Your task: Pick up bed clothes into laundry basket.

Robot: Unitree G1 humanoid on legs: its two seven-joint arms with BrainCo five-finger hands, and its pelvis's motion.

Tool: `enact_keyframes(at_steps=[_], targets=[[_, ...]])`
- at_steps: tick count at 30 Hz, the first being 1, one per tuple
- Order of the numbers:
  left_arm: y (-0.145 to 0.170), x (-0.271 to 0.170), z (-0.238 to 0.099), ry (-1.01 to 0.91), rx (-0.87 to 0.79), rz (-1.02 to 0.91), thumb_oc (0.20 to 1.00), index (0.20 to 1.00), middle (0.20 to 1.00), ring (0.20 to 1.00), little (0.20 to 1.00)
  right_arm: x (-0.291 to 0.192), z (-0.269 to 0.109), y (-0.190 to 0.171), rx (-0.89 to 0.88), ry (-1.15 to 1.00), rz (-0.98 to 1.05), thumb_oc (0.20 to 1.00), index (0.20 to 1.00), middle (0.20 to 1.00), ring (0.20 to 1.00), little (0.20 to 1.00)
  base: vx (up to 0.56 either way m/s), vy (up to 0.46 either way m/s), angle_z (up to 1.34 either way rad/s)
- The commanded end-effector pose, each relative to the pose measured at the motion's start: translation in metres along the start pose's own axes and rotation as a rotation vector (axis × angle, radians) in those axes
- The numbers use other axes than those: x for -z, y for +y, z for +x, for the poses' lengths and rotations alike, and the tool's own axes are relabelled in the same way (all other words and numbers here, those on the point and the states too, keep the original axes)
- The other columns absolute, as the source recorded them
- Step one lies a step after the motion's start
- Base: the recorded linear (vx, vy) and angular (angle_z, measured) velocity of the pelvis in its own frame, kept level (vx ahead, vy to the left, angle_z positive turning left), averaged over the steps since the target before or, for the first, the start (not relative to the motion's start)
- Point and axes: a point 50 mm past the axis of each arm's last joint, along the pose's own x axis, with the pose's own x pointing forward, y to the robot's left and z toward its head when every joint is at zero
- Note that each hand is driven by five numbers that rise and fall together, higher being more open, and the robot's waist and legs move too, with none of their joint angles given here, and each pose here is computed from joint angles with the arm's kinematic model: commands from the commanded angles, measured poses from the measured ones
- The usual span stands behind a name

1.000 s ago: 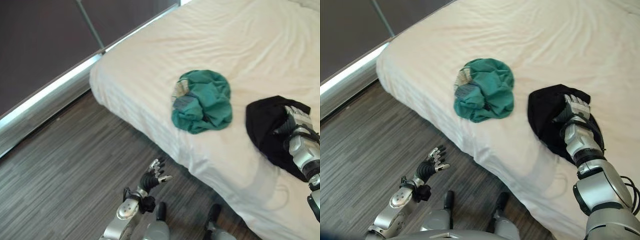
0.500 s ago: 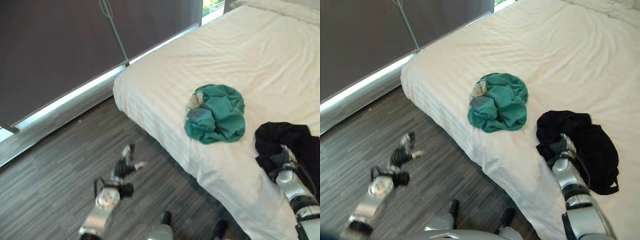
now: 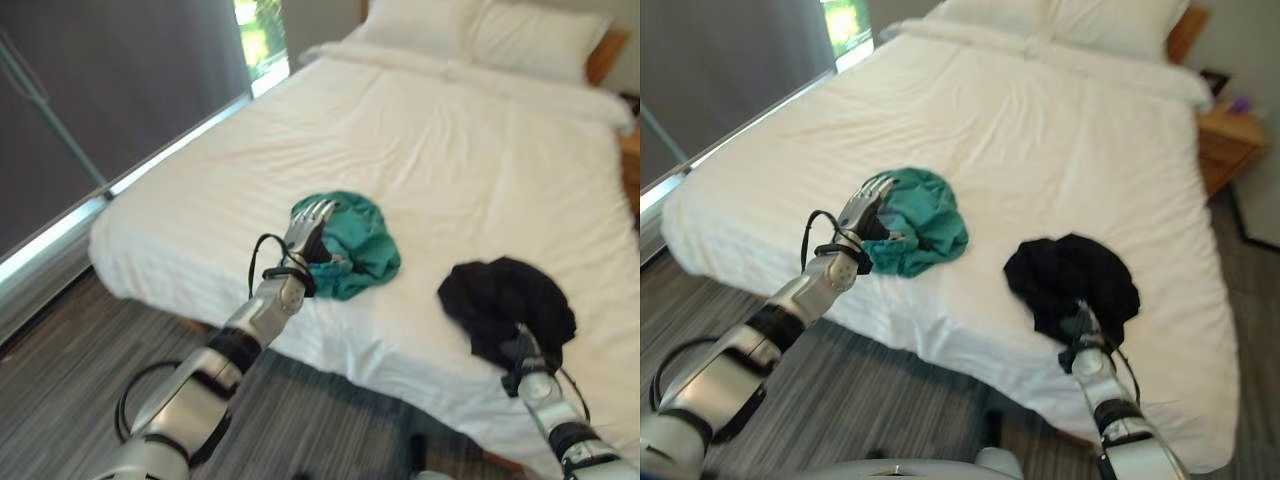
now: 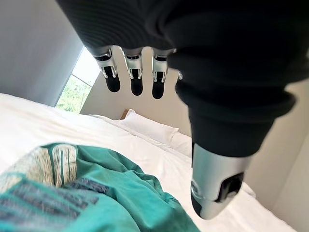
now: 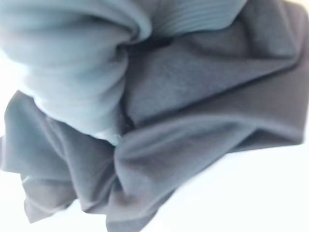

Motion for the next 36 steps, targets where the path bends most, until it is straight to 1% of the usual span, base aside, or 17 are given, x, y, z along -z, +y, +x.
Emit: enact_keyframes(at_steps=[1,10,11,13,16,17,20,24,27,29,30,31,32,33,34,35,36], targets=[[0.048,0.031,0.027,0.152,-0.135,0.190,1.000,1.000,1.000,1.000,1.000,0.148,-0.084,-0.010,-0.091,0.661,-0.176,0.200,0.200,0.200,0.200,0.200,0.00,0.212,-0.30],[0.065,0.064,0.026,0.209,-0.043,0.457,1.000,1.000,1.000,1.000,1.000,0.095,-0.044,0.010,-0.160,0.434,-0.242,0.200,0.200,0.200,0.200,0.200,-0.06,0.175,-0.68],[0.050,0.082,0.014,0.226,0.106,0.582,0.200,0.200,0.200,0.200,0.200,0.075,-0.028,0.003,-0.136,0.358,-0.248,0.200,0.200,0.200,0.200,0.200,-0.10,0.125,-0.39],[0.046,0.091,0.008,0.241,0.147,0.608,0.200,0.200,0.200,0.200,0.200,0.069,-0.024,-0.001,-0.119,0.334,-0.239,0.200,0.200,0.200,0.200,0.200,-0.08,0.067,-0.27],[0.013,0.131,-0.035,0.321,0.362,0.662,0.200,0.200,0.200,0.200,0.200,0.046,-0.007,-0.034,0.003,0.241,-0.162,0.200,0.200,0.200,0.200,0.200,-0.12,0.055,-0.52],[0.013,0.131,-0.035,0.322,0.363,0.662,0.200,0.200,0.200,0.200,0.200,0.046,-0.007,-0.034,0.003,0.241,-0.162,0.200,0.200,0.200,0.200,0.200,-0.09,0.156,-0.83],[-0.007,0.159,-0.073,0.429,0.474,0.561,0.200,0.200,0.200,0.200,0.200,0.018,0.000,-0.088,0.155,0.082,-0.158,0.200,0.200,0.200,0.200,0.200,-0.15,0.248,-0.74],[-0.001,0.187,-0.100,0.538,0.482,0.489,0.200,0.200,0.200,0.200,0.200,0.002,-0.004,-0.107,0.198,-0.025,-0.173,0.200,0.200,0.200,0.200,0.200,-0.15,0.174,-1.78],[0.038,0.190,-0.084,0.555,0.237,0.276,0.200,0.200,0.200,0.200,0.200,-0.022,-0.005,-0.126,0.265,-0.138,-0.200,0.200,0.200,0.200,0.200,0.200,-0.07,0.037,-1.27],[0.039,0.191,-0.086,0.558,0.236,0.274,0.200,0.200,0.200,0.200,0.200,-0.022,-0.005,-0.126,0.264,-0.139,-0.201,0.200,0.200,0.200,0.200,0.200,-0.07,0.001,-0.76],[0.086,0.154,-0.050,0.390,-0.082,0.054,0.200,0.200,0.200,0.200,0.200,-0.049,-0.006,-0.140,0.341,-0.244,-0.204,0.200,0.200,0.200,0.200,0.200,-0.10,-0.001,-0.43],[0.086,0.154,-0.051,0.391,-0.084,0.050,0.200,0.200,0.200,0.200,0.200,-0.049,-0.006,-0.141,0.343,-0.245,-0.205,0.200,0.200,0.200,0.200,0.200,-0.19,-0.058,-0.60],[0.116,0.088,-0.014,0.152,-0.270,-0.161,0.200,0.200,0.200,0.200,0.200,-0.095,-0.002,-0.140,0.361,-0.390,-0.254,0.200,0.200,0.200,0.200,0.200,-0.09,-0.051,-0.72],[0.119,0.089,-0.014,0.154,-0.276,-0.167,0.200,0.200,0.200,0.200,0.200,-0.098,-0.001,-0.141,0.366,-0.393,-0.256,0.200,0.200,0.200,0.200,0.200,-0.18,-0.111,-0.88],[0.136,0.051,-0.015,0.010,-0.431,-0.369,0.200,0.200,0.200,0.200,0.200,-0.120,-0.009,-0.145,0.405,-0.479,-0.314,0.200,0.200,0.200,0.200,0.200,-0.09,-0.052,-0.85],[0.135,0.051,-0.016,0.011,-0.430,-0.371,0.200,0.200,0.200,0.200,0.200,-0.120,-0.009,-0.145,0.405,-0.477,-0.317,0.200,0.200,0.200,0.200,0.200,-0.19,-0.151,-1.00],[0.140,0.005,-0.010,-0.137,-0.481,-0.605,0.200,0.200,0.200,0.200,0.200,-0.152,-0.016,-0.153,0.486,-0.580,-0.327,0.200,0.200,0.200,0.200,0.200,-0.10,-0.089,-0.99]])
